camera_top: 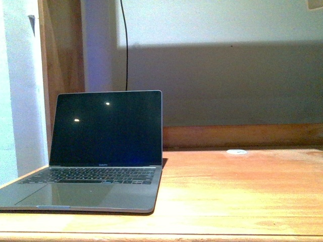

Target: Place mouse

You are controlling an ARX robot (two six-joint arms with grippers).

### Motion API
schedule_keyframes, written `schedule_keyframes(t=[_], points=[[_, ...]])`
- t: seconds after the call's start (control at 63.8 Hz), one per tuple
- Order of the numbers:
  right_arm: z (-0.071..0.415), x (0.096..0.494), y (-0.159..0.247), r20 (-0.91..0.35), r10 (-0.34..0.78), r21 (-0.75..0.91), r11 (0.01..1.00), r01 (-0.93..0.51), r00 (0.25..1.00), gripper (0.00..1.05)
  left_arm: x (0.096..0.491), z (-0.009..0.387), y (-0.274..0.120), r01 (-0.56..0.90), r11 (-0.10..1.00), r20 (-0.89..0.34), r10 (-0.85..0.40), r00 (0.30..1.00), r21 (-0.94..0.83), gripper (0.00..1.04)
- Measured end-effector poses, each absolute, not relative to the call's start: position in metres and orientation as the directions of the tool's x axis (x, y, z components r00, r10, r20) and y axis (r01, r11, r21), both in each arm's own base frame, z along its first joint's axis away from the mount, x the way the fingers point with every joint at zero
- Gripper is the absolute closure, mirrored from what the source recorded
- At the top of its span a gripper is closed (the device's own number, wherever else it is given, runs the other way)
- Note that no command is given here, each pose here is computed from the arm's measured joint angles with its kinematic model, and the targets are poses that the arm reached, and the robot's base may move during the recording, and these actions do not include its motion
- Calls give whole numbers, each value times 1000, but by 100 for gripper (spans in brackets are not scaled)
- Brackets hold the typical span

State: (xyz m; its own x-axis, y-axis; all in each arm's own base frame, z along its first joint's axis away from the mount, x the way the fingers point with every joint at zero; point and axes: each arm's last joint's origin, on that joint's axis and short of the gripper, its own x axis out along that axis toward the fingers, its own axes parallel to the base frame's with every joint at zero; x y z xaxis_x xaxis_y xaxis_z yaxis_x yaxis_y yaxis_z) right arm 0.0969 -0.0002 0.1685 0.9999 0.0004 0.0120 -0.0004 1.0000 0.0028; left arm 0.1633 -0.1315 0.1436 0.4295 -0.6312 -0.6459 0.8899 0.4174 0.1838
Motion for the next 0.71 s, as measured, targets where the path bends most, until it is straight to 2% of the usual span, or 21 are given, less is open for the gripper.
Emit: schedule_keyframes(t=[0.172, 0.266, 0.329, 0.548, 0.705], points=[[168, 97, 0, 12, 0, 3, 1000, 0, 1000, 7, 181, 156, -123, 756, 652, -541, -618, 570, 51, 8], [168, 97, 0, 12, 0, 3, 1000, 0, 1000, 7, 187, 168, -119, 694, 720, -486, -604, 632, 7, 8], [168, 97, 0, 12, 0, 3, 1000, 0, 1000, 7, 187, 175, -117, 672, 740, -458, -605, 651, -23, 8], [168, 97, 0, 12, 1, 3, 1000, -1, 1000, 7, 182, 182, -117, 661, 746, -438, -623, 649, -81, 8], [168, 97, 0, 12, 1, 3, 1000, -1, 1000, 7, 179, 191, -114, 615, 782, -402, -596, 695, -96, 8]])
